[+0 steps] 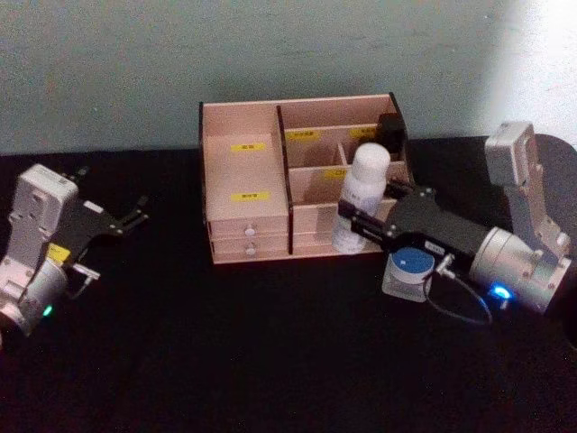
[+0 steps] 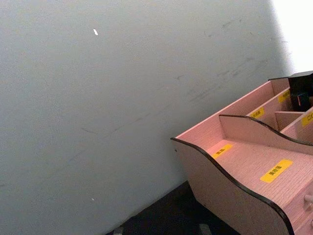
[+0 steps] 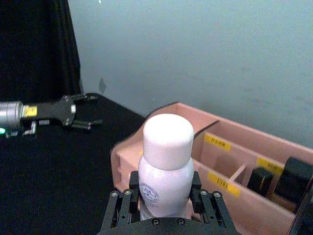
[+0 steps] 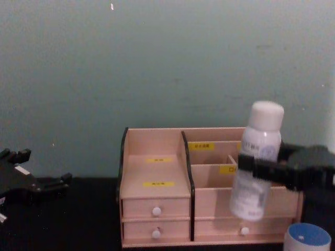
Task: Pick up the facial cleanser and watermelon frost from the table and place them into the tiered storage box.
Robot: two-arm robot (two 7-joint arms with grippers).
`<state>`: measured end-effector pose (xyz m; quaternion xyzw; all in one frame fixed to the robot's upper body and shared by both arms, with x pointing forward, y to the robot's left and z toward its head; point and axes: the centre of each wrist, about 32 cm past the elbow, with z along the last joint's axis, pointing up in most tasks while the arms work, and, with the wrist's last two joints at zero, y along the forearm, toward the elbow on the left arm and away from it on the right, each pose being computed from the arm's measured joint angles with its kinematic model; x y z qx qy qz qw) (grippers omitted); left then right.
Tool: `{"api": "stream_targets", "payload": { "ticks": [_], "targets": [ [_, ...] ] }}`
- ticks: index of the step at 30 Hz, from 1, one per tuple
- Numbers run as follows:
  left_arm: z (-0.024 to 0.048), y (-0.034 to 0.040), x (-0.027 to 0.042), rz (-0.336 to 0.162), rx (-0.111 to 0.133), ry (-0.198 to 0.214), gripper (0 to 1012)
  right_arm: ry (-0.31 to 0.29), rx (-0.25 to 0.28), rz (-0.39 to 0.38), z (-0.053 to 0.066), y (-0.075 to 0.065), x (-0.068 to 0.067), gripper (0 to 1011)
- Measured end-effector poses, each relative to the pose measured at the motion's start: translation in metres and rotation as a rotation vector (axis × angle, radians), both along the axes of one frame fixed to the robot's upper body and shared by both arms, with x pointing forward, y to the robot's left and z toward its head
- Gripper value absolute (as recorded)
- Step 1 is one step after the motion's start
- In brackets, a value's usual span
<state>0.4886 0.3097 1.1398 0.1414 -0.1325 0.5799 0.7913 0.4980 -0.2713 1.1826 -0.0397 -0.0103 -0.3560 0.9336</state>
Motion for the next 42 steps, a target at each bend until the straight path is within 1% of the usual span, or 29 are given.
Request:
{"api": "stream_targets", "payload": {
  "ticks": [4,5,10,11,16,17,19,23,25,26,30,39,42],
  "targets": [
    [0.0,0.0,0.0,0.0,0.0,0.0,1001,-0.025,0.014,-0.012,0.012,0.002,0.009,594],
    [0.0,0.0,0.0,0.0,0.0,0.0,1001,-0.025,0.014,-0.012,0.012,0.002,0.009,594],
    [0.0,0.0,0.0,0.0,0.0,0.0,1001,-0.054,0.02,-0.043,0.021,0.007,0.021,594],
    [0.0,0.0,0.0,0.0,0.0,0.0,1001,-0.054,0.02,-0.043,0.021,0.007,0.021,594],
    [0.0,0.0,0.0,0.0,0.0,0.0,1001,-0.067,0.016,-0.084,0.026,0.011,0.036,595],
    [0.0,0.0,0.0,0.0,0.0,0.0,1001,-0.067,0.016,-0.084,0.026,0.011,0.036,595],
    [0.0,0.0,0.0,0.0,0.0,0.0,1002,-0.067,0.016,-0.1,0.027,0.014,0.043,594],
    [0.0,0.0,0.0,0.0,0.0,0.0,1001,-0.07,0.02,-0.114,0.026,0.017,0.049,594],
    [0.0,0.0,0.0,0.0,0.0,0.0,1001,-0.074,0.027,-0.123,0.027,0.021,0.055,594],
    [0.0,0.0,0.0,0.0,0.0,0.0,1001,-0.074,0.027,-0.123,0.027,0.021,0.055,595],
    [0.0,0.0,0.0,0.0,0.0,0.0,1001,-0.07,0.032,-0.131,0.026,0.027,0.064,595],
    [-0.0001,0.0,0.0,0.0,0.0,0.0,1001,-0.056,0.014,-0.144,0.024,0.035,0.081,594],
    [0.0,0.0,0.0,0.0,0.0,0.0,1001,-0.057,0.01,-0.147,0.024,0.037,0.085,594]
  ]
}}
